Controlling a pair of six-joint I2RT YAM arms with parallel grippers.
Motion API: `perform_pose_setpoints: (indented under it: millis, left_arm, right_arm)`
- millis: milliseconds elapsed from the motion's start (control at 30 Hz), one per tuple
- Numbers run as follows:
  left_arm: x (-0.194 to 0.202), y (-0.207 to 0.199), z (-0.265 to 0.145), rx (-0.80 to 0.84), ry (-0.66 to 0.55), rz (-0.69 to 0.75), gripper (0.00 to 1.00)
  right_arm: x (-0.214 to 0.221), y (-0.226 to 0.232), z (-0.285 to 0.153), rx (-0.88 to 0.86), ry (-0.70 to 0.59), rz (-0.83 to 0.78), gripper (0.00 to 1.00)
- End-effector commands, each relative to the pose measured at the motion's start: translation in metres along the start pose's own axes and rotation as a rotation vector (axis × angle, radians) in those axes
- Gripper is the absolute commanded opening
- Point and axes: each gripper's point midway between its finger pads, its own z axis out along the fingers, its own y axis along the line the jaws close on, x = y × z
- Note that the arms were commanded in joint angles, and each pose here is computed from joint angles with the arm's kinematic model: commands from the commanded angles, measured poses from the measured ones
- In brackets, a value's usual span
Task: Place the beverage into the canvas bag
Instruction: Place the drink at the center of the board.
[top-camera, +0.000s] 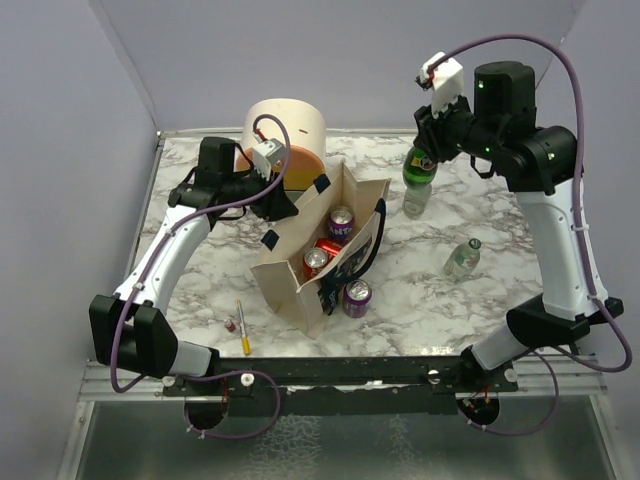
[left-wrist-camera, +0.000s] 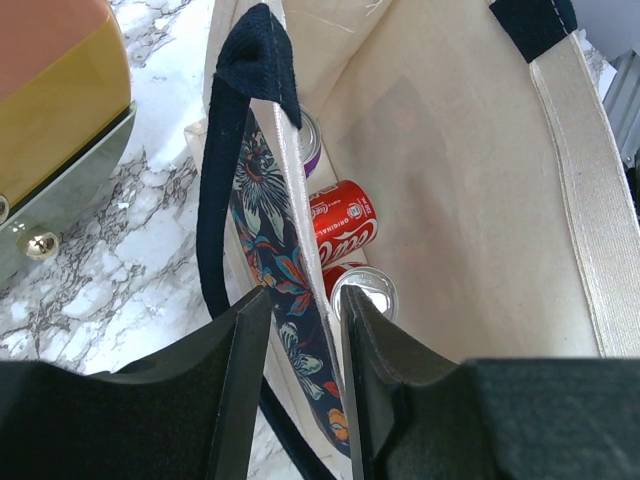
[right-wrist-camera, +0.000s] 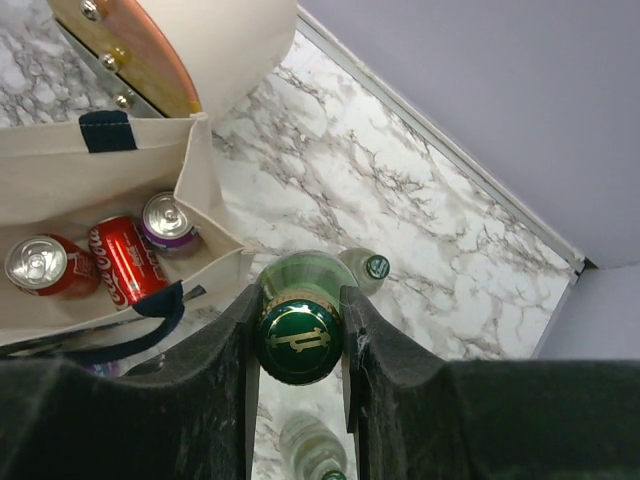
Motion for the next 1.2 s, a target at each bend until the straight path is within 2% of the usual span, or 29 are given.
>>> perform_pose_setpoints:
  millis: [0,300,533,867,1067,1167]
  left_arm:
    - [-0.017,-0.005,0.0,0.028,-0.035,0.035,0.38]
    - [-0.01,-0.003,0.001,0.024,-0.016,0.04,0.44]
    - [-0.009,-0.001,0.002,0.02,-0.01,0.039,0.45]
    - [-0.016,-0.004,-0.003,0.006,-0.037,0.047,0.48]
    - [-0.023,-0.003,-0.002,-0.006,-0.065,0.017,0.48]
    - [-0.023,-0.001,-0.001,-0.021,-0.071,-0.015,0.44]
  right_arm:
    - [-0.053,0.001,-0.016,-0.021,-0.178,-0.021,0.01]
    - [-0.104,0.035,-0.016,-0.102,-0.322,-0.074,0.01]
    - [-0.121,0.092,-0.006,-0.249,-0.368,-0.118,0.01]
    - [-0.097,0.148,0.036,-0.451,-0.295,-0.127,0.01]
    - [-0.09,0.166,0.064,-0.52,-0.27,-0.158,0.01]
    - [-0.082,0.172,0.075,-0.538,-0.252,-0.174,0.01]
